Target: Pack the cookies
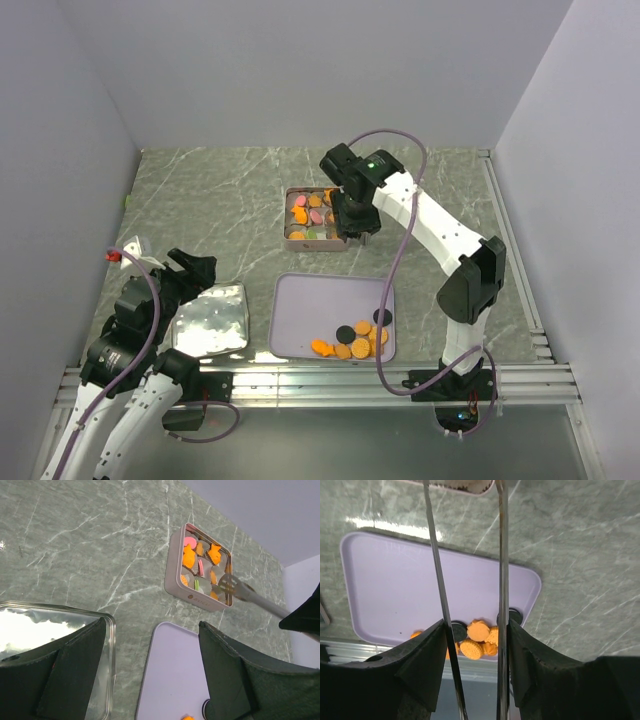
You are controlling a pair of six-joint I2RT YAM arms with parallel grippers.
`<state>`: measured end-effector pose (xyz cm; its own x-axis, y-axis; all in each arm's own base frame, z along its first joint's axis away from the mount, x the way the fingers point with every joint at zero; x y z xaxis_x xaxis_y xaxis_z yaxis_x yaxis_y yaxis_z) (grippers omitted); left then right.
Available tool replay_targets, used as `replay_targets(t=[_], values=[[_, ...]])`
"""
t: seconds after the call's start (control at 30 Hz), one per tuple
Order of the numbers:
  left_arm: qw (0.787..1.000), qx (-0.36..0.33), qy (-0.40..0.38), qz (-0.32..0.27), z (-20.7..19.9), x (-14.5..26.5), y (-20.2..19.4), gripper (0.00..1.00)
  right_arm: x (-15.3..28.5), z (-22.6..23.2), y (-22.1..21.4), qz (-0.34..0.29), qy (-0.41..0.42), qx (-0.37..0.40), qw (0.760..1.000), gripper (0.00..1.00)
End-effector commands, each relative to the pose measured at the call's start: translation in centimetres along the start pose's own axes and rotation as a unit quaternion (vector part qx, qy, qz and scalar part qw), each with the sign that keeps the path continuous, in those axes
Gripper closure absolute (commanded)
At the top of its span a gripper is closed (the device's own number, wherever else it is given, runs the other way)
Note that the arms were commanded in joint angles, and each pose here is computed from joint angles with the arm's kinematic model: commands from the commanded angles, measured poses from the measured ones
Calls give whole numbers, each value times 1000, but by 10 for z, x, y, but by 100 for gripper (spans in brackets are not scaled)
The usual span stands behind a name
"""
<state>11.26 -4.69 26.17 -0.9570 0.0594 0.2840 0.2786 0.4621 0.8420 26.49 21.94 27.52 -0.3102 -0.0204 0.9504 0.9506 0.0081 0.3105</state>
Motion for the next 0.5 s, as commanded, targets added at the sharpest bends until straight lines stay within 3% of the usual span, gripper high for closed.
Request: replay_targets(t=[0.0,0.17,0.47], values=[[1000,8,-13,-19,-6,7,12,19,25,-18,16,-60,-15,-30,998,44],[1000,5,-16,-17,-6,6,12,19,33,-46,33,-111,-4,-91,990,45],[1000,-9,-20,9,-10,-2,7,18,-15,-118,46,-102,-51,-210,971,45]])
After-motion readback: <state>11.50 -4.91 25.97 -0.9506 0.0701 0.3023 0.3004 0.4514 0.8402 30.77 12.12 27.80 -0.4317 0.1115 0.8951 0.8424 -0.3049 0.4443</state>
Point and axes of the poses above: each gripper's point midway between its finger pads, its own x axis back along the fingers, its own z axis along the line the jaws close on, y = z × x, the point moved 9 cm from there along x, back along the fingers, and after that the axes turned 9 degrees about -x, right-handed, at the moved point
